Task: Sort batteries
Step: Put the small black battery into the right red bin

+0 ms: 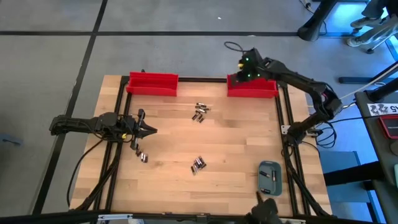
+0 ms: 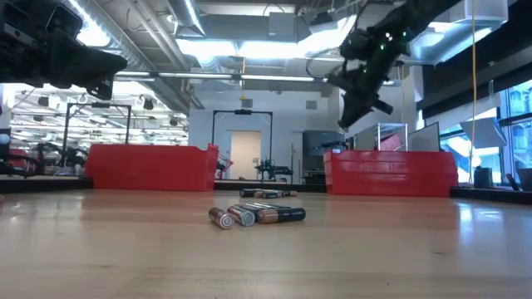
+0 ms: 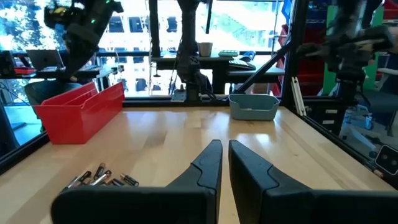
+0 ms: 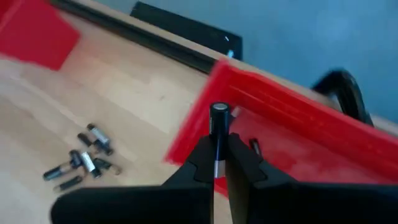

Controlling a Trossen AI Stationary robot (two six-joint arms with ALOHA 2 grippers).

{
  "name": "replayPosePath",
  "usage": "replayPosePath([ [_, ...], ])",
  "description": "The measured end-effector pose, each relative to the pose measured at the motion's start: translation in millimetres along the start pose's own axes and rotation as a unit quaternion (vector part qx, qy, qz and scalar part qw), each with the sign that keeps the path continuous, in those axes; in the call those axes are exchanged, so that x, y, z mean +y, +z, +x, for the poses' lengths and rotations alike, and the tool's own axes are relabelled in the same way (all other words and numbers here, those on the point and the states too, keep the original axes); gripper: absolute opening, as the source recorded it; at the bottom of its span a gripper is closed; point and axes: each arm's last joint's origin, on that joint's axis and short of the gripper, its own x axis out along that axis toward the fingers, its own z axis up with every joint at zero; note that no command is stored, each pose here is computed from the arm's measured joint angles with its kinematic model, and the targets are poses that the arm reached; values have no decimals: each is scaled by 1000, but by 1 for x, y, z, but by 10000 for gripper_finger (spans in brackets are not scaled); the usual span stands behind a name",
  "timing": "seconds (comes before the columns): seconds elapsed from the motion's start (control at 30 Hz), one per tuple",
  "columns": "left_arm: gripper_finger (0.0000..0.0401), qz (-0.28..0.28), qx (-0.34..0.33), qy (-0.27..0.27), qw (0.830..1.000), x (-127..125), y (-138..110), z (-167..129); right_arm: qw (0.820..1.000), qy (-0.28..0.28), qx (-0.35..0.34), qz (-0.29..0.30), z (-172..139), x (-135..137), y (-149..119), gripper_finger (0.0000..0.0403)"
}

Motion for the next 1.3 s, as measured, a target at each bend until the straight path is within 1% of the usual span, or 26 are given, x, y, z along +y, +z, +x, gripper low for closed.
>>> replayPosePath([
  [0.13, 20, 9, 0, 0, 1000, 0, 0, 0, 996, 34, 41, 73, 18, -25, 5, 11],
  [0.2, 20, 9, 0, 0, 1000, 0, 0, 0, 993, 36, 55, 101, 26, -32, 5, 12],
  [0.27, 20, 9, 0, 0, 1000, 0, 0, 0, 990, 26, 72, 117, 31, -36, 5, 12],
  [0.47, 20, 9, 0, 0, 1000, 0, 0, 0, 987, -25, 100, 125, 37, -37, 16, 10],
  [0.57, 20, 9, 0, 0, 1000, 0, 0, 0, 983, -37, 114, 138, 42, -38, 19, 11],
  [0.67, 20, 9, 0, 0, 1000, 0, 0, 0, 978, -46, 131, 154, 49, -39, 16, 11],
  [0.83, 20, 10, 0, 0, 1000, 0, 0, 0, 969, -78, 161, 170, 64, -44, 9, 11],
  [1.13, 20, 8, 0, 0, 1000, 0, 0, 0, 961, -88, 189, 179, 85, -49, 3, 14],
  [1.3, 20, 7, 0, 0, 1000, 0, 0, 0, 962, -87, 190, 176, 88, -50, 2, 48],
])
